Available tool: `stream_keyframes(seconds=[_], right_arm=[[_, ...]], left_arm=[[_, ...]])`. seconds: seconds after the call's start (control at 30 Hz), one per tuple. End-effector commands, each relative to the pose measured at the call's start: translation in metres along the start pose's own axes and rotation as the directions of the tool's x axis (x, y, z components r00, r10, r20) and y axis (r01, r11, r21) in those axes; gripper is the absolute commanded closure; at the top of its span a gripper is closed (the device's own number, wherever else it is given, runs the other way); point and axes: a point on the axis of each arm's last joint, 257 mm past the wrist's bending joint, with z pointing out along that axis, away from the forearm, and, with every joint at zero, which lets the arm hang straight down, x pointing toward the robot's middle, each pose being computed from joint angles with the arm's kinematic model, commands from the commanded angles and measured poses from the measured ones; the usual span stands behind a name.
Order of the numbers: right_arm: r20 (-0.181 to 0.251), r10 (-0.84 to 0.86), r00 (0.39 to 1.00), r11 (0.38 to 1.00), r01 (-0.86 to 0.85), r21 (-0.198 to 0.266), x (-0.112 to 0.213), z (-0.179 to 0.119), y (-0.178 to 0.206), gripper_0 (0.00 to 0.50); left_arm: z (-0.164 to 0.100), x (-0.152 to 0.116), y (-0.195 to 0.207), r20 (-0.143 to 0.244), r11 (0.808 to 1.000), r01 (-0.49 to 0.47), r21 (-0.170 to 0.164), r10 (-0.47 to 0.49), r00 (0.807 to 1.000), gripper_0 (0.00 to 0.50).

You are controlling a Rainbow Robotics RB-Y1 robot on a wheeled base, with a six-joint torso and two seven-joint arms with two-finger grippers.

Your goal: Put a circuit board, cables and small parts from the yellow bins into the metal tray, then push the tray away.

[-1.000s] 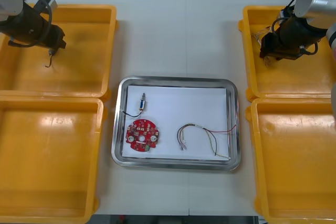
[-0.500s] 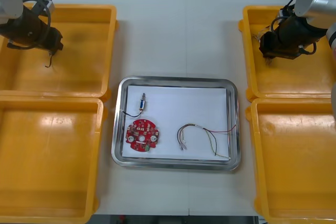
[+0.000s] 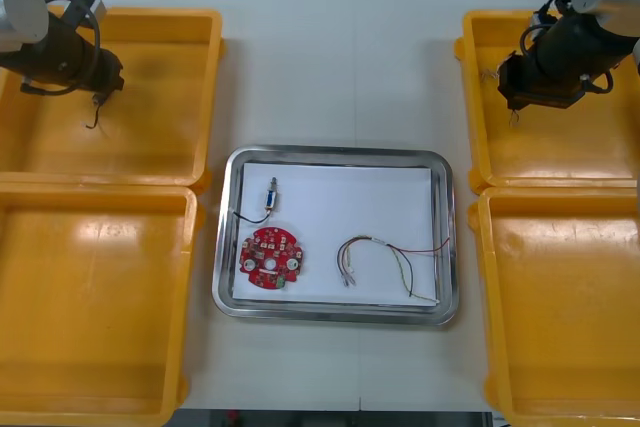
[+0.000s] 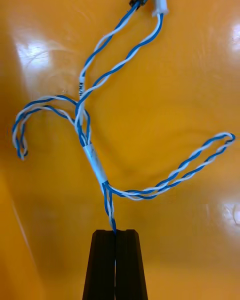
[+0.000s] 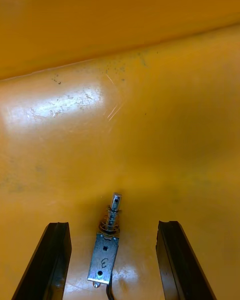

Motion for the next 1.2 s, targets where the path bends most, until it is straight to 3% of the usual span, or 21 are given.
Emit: stream_keyframes(seconds=[0.03,0.23,0.43,0.5,0.57,1.03,1.2], right_arm=[[0.025,0.011,1.0,1.0,-0.011,0.029,-0.012,-0.03,-0.028,0.5],[0.016,0.018,1.0,0.999,-0.018,0.045,-0.011,-0.04,-0.045,0.5],[0.009,0.034,0.999,0.999,-0.034,0.027,-0.004,-0.044,-0.06,0.5],[0.013,0.031,0.999,0.999,-0.031,0.028,-0.002,-0.046,-0.066,0.5],[0.014,0.022,1.0,0.999,-0.022,0.038,0.004,-0.048,-0.075,0.5],[0.014,0.031,0.999,0.998,-0.032,0.06,0.028,-0.05,-0.107,0.5],[0.015,0.039,0.999,0.997,-0.04,0.062,0.03,-0.047,-0.111,0.5]], left_arm=[[0.007,0.005,-0.001,0.021,0.992,-0.13,0.005,0.13,0.991,0.0],[0.014,0.01,-0.001,0.018,0.986,-0.168,-0.015,0.168,0.986,0.0],[0.018,0.015,-0.002,0.012,0.985,-0.171,-0.016,0.171,0.985,0.0],[0.018,0.015,-0.004,0.013,0.985,-0.17,-0.013,0.17,0.985,0.12],[0.019,0.016,-0.004,0.011,0.985,-0.17,-0.013,0.17,0.985,0.5],[0.015,0.024,0.006,-0.009,0.989,-0.149,-0.011,0.149,0.989,0.5],[-0.001,0.024,0.01,-0.035,0.992,-0.123,0.012,0.123,0.992,0.5]])
